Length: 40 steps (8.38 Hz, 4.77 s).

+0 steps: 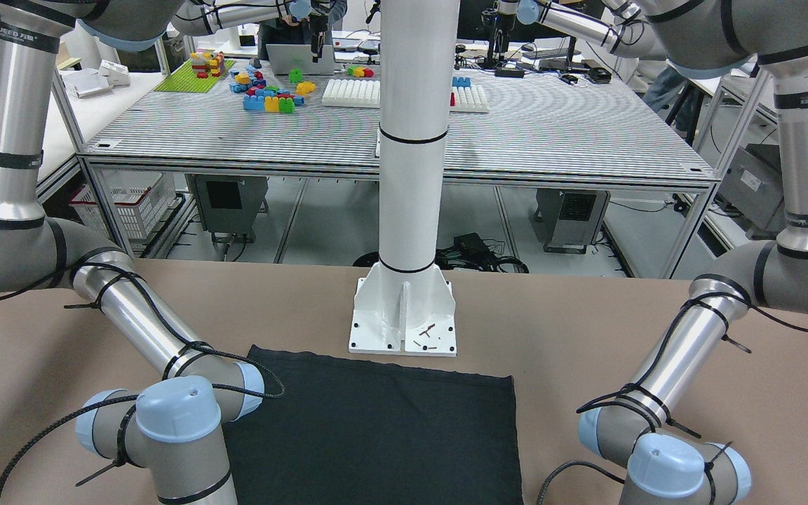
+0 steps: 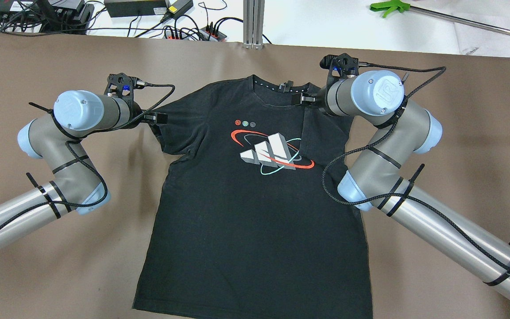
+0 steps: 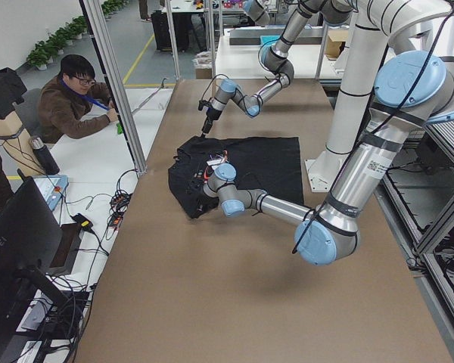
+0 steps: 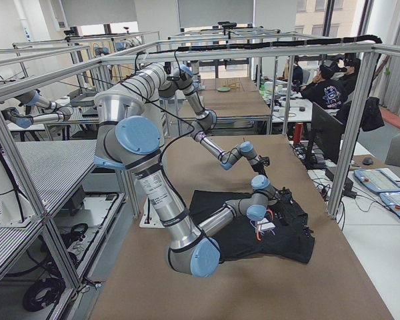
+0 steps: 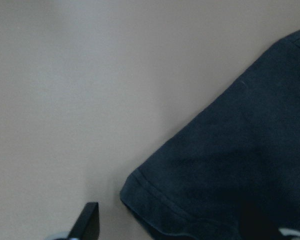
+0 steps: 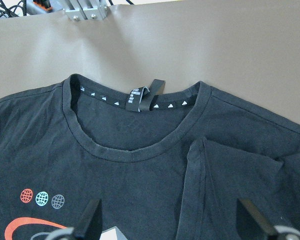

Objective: Fold clothes
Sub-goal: 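Grasp the sleeve nearest the left gripper with the left gripper, then fold the held sleeve inward over the shirt with the left gripper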

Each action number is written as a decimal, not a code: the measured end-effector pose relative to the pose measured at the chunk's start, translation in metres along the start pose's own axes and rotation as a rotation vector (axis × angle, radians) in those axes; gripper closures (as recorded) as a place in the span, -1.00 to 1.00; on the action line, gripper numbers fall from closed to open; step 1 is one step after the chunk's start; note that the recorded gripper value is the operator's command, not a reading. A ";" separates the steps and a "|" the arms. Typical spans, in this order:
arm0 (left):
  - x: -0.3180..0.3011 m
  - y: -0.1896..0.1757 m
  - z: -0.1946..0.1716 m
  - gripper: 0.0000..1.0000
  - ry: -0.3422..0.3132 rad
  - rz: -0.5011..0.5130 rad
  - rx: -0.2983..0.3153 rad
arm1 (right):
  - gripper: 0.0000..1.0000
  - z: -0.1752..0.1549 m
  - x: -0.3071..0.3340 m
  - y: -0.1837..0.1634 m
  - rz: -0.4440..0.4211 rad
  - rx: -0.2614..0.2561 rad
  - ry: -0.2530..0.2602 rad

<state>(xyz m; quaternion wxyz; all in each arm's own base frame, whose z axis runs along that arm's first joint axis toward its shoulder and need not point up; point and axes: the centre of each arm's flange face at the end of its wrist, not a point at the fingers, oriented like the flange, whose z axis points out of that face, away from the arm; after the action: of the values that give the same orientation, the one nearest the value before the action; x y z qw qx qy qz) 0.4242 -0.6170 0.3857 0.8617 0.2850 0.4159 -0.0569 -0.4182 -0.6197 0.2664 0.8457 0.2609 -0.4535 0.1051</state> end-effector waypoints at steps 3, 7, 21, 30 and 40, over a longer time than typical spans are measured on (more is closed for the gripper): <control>0.006 0.013 0.011 -1.00 -0.004 -0.015 -0.023 | -0.89 0.001 0.004 0.002 0.000 -0.002 0.002; 0.001 0.019 0.020 0.13 -0.023 -0.034 -0.047 | -0.89 0.002 0.006 0.003 0.000 -0.003 0.004; 0.161 -0.047 -0.056 1.00 -0.063 -0.181 -0.103 | -0.89 -0.004 0.019 0.011 0.001 -0.004 0.009; 0.304 -0.005 -0.041 -1.00 -0.080 -0.205 -0.004 | -0.89 0.001 0.037 0.019 0.005 -0.013 0.027; 0.229 -0.058 0.005 -1.00 0.056 -0.153 0.085 | -0.89 -0.009 0.034 0.014 0.004 -0.007 0.015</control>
<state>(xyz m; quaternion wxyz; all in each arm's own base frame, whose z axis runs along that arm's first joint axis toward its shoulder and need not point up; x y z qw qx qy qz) 0.5564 -0.6363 0.1907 0.8299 0.2904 0.4576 -0.1322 -0.3989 -0.6048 0.2950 0.8498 0.2563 -0.4480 0.1072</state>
